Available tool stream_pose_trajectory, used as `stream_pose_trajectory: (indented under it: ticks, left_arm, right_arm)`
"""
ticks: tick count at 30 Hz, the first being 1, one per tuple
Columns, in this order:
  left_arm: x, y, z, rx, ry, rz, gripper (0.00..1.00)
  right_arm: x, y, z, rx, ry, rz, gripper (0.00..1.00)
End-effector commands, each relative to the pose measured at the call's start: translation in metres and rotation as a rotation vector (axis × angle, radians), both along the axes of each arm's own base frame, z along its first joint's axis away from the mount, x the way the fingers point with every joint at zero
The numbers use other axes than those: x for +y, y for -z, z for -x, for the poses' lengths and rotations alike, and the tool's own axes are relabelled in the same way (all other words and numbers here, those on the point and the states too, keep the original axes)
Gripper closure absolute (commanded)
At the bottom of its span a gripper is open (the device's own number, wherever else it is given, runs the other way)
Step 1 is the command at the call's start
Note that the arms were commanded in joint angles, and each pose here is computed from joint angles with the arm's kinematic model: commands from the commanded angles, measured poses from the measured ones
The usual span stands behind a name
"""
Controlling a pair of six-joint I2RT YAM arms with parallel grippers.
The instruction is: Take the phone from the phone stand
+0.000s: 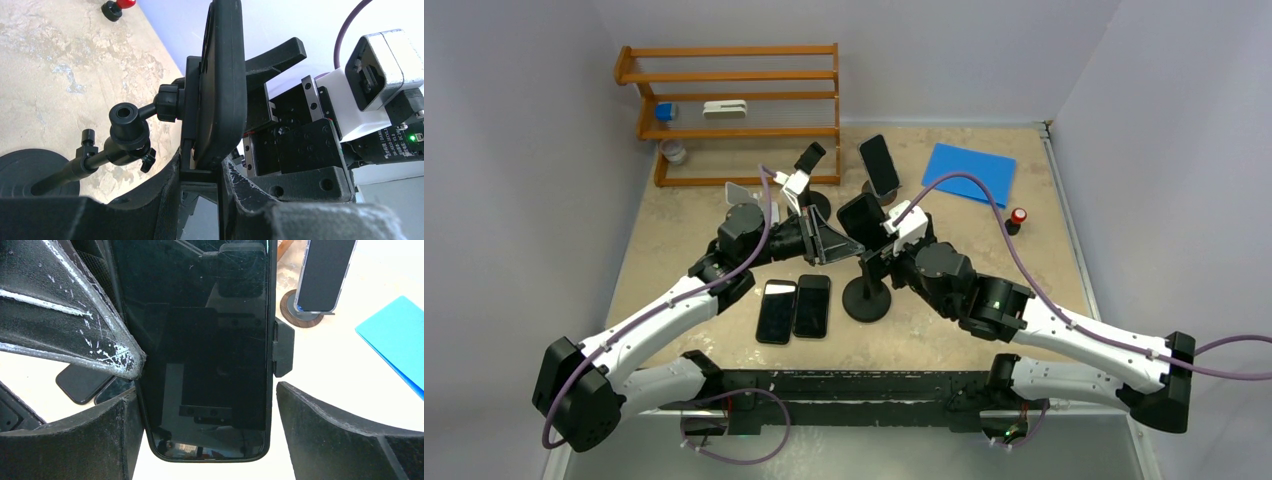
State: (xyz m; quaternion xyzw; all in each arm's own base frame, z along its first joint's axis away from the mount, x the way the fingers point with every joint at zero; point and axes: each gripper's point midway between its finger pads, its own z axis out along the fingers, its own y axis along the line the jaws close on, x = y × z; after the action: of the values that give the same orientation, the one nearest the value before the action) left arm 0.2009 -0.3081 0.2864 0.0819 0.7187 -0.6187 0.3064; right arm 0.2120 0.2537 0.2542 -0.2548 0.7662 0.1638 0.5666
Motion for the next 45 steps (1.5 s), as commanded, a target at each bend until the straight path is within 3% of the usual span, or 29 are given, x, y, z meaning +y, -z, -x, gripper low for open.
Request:
stream_pose_trajectory:
  ticks: [1, 5, 8, 11, 14, 20, 33, 38, 45]
  left_arm:
    - [0.001, 0.026, 0.005, 0.119, 0.022, -0.060, 1.00]
    - [0.001, 0.025, 0.006, 0.116, 0.021, -0.059, 1.00]
    - [0.003, 0.022, 0.006, 0.104, 0.012, -0.065, 1.00]
    - [0.007, 0.018, 0.003, 0.085, -0.015, -0.077, 0.87]
    - [0.011, 0.012, 0.002, 0.052, -0.040, -0.078, 0.71]
    - [0.016, 0.010, 0.002, 0.001, -0.061, -0.079, 0.56]
    - [0.016, -0.010, 0.005, -0.187, -0.048, 0.037, 0.45]
    - [0.014, -0.020, 0.005, -0.251, -0.040, 0.074, 0.44]
    - [0.012, -0.022, 0.001, -0.267, -0.046, 0.089, 0.45]
  right_arm:
    - [0.001, -0.021, -0.010, -0.057, 0.040, -0.047, 0.06]
    - [0.002, -0.022, -0.010, -0.058, 0.036, -0.048, 0.16]
    - [0.001, -0.022, -0.008, -0.054, 0.029, -0.048, 0.36]
    - [0.002, -0.023, -0.005, -0.047, 0.013, -0.056, 0.52]
    - [0.005, -0.024, -0.002, -0.036, -0.009, -0.067, 0.61]
    - [0.012, -0.028, 0.002, -0.017, -0.038, -0.085, 0.72]
    - [0.021, -0.034, 0.008, 0.015, -0.072, -0.127, 0.84]
    - [0.024, -0.038, 0.010, 0.027, -0.084, -0.140, 1.00]
    - [0.026, -0.048, 0.011, 0.033, -0.088, -0.173, 1.00]
